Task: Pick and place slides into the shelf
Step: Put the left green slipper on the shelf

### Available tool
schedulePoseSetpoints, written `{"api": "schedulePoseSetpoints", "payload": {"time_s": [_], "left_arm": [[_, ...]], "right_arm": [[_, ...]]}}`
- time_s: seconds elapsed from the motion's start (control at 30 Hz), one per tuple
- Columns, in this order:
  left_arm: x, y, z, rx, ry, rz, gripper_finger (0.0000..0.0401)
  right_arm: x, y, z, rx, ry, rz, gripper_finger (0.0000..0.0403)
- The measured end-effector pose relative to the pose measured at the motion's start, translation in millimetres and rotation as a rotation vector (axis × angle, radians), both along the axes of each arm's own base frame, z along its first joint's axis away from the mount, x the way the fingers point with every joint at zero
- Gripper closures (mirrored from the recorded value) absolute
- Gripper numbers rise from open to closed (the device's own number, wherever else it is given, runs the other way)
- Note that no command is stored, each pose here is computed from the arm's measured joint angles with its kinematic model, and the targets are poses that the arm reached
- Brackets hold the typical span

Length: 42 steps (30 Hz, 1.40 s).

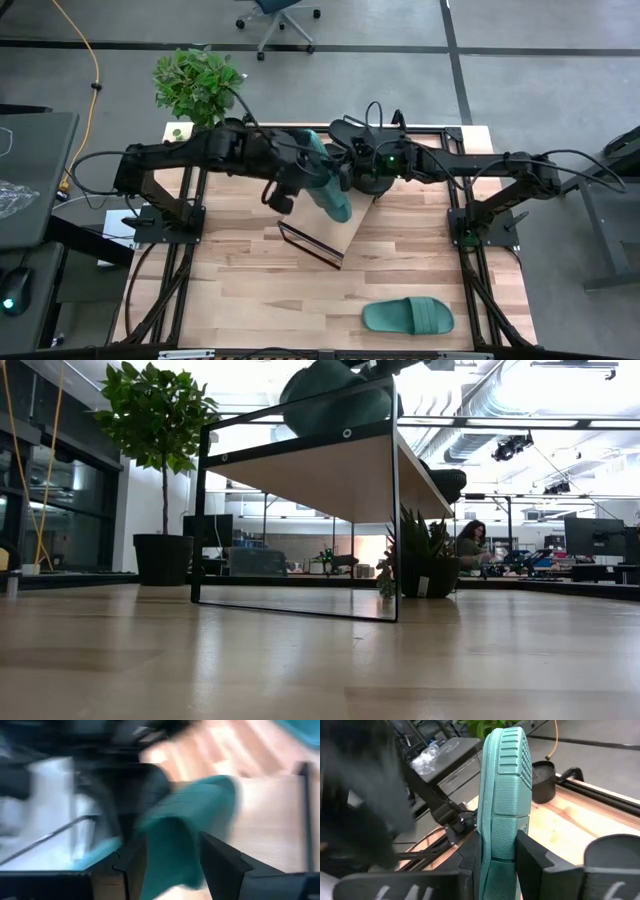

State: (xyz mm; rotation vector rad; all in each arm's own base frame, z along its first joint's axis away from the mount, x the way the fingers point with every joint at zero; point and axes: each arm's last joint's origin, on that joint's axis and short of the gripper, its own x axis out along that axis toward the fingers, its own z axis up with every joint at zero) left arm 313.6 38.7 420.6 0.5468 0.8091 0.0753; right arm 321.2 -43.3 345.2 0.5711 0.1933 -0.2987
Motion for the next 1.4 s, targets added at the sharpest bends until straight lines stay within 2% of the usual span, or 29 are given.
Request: {"api": "schedulePoseSetpoints", "payload": {"time_s": [0.17, 0.27, 0.4, 0.57, 0.77, 0.9, 1.1, 1.27, 1.4], "left_arm": [[-12.5, 3.8, 30.3, 0.109, -0.060, 0.149, 0.0238], [-21.1, 4.6, 42.1, 0.115, -0.080, 0.229, 0.0238], [-28.8, 10.1, 50.8, 0.057, -0.113, 0.296, 0.0238], [-32.8, 24.4, 49.3, -0.037, -0.129, 0.381, 0.0238], [-38.0, 45.9, 48.2, -0.129, -0.142, 0.418, 0.0238], [-42.6, 62.0, 47.8, -0.194, -0.150, 0.411, 0.0238], [-35.5, 87.8, 33.8, -0.340, -0.211, 0.333, 0.0238], [-25.7, 104.9, 15.3, -0.487, -0.280, 0.256, 0.0238], [-15.0, 113.8, 2.8, -0.626, -0.375, 0.186, 0.0238]], "right_arm": [[-4.1, -1.7, 9.0, -0.067, 0.007, -0.072, 0.0336], [-10.1, -3.6, 23.2, -0.134, 0.009, -0.144, 0.0336], [-16.8, -4.5, 40.4, -0.223, 0.004, -0.198, 0.0336], [-23.4, 0.5, 50.9, -0.288, -0.005, -0.234, 0.0336], [-56.3, 23.4, 76.1, -0.404, -0.017, -0.355, 0.0336], [-81.9, 34.2, 88.3, -0.419, -0.066, -0.403, 0.0336], [-104.4, 47.3, 73.3, -0.407, -0.116, -0.492, 0.0336], [-120.0, 56.0, 60.9, -0.403, -0.275, -0.548, 0.0336], [-134.6, 58.3, 58.6, -0.428, -0.494, -0.561, 0.0336]]}}
